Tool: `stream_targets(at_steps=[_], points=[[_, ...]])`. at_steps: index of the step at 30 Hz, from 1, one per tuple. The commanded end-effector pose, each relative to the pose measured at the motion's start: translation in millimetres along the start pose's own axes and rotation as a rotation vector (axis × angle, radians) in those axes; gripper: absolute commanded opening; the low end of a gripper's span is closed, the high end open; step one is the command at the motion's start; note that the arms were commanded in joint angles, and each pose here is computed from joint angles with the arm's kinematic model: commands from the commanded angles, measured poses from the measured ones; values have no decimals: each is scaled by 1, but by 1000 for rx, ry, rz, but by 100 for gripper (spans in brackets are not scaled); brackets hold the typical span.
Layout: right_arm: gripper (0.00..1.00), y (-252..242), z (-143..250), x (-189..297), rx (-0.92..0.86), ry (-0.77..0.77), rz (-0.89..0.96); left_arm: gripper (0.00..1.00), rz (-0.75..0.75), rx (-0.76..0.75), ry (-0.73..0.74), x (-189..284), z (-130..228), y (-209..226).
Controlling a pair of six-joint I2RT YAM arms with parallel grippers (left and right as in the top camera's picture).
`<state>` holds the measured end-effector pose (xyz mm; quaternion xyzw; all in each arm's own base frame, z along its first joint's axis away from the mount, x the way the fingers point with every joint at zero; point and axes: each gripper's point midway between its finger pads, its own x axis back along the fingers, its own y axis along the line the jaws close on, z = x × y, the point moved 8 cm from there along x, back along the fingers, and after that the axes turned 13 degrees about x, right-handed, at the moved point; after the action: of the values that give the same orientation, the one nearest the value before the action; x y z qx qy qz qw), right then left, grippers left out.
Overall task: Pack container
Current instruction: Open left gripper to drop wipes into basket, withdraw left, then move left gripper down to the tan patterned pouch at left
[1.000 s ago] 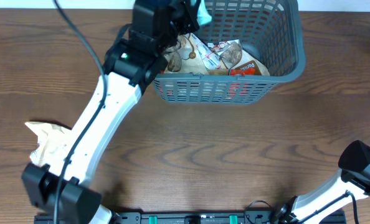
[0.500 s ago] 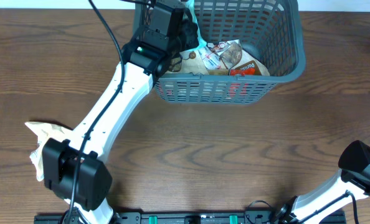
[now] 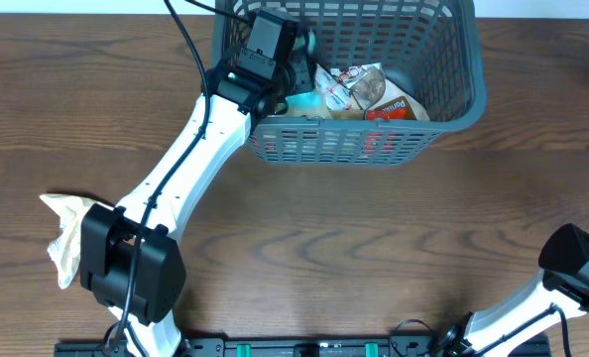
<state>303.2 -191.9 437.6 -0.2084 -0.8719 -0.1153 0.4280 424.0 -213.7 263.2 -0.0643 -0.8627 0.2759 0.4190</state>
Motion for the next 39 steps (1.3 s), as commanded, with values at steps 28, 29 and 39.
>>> stream_targets(at_steps=[28, 29, 39], points=[[99, -1, 1, -3, -17, 10, -4, 99, 100, -315, -444, 301, -36, -21], [99, -1, 1, -3, -17, 10, -4, 99, 83, -322, -423, 310, -28, -13], [99, -1, 1, -3, -17, 10, -4, 99, -171, 83, -523, 345, -16, 41]])
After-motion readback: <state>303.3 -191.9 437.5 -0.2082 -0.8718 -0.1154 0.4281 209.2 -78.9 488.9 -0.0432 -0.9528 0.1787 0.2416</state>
